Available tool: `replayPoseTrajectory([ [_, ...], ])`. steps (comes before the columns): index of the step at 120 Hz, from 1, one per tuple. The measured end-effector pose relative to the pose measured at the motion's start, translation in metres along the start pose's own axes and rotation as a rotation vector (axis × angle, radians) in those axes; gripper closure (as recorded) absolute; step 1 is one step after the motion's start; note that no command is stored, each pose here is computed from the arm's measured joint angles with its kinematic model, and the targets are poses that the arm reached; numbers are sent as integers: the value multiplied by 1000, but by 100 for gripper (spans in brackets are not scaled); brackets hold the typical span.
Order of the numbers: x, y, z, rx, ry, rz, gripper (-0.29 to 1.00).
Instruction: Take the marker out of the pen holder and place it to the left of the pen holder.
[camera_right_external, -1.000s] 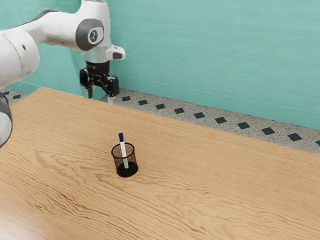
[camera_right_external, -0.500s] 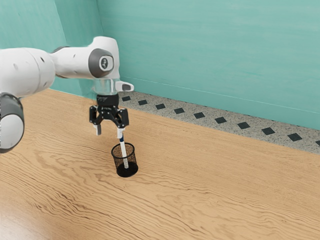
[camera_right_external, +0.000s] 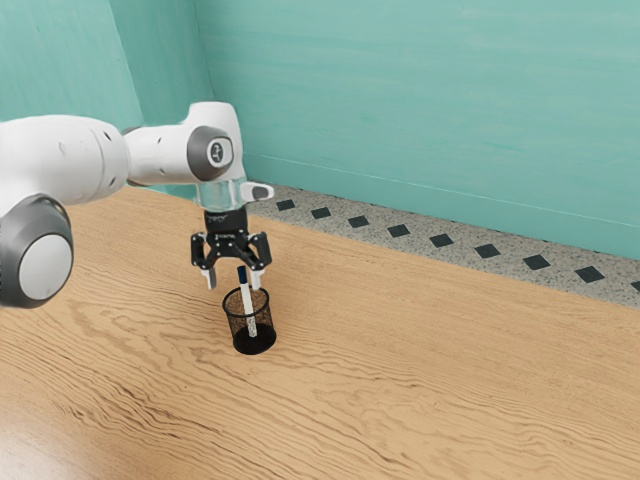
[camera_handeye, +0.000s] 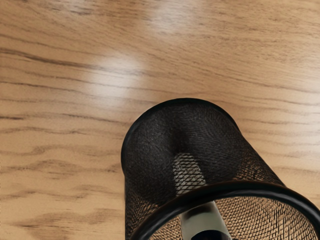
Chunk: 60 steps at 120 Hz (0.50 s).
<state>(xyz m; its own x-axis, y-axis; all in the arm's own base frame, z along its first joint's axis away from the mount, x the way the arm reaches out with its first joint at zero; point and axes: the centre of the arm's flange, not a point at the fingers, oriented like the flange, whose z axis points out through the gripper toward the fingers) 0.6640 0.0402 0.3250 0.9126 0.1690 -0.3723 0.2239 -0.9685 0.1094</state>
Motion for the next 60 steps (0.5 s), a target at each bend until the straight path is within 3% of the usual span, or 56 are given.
replayPoseTrajectory([
  [60, 1, 18, -12, -2, 68, 18, 21],
])
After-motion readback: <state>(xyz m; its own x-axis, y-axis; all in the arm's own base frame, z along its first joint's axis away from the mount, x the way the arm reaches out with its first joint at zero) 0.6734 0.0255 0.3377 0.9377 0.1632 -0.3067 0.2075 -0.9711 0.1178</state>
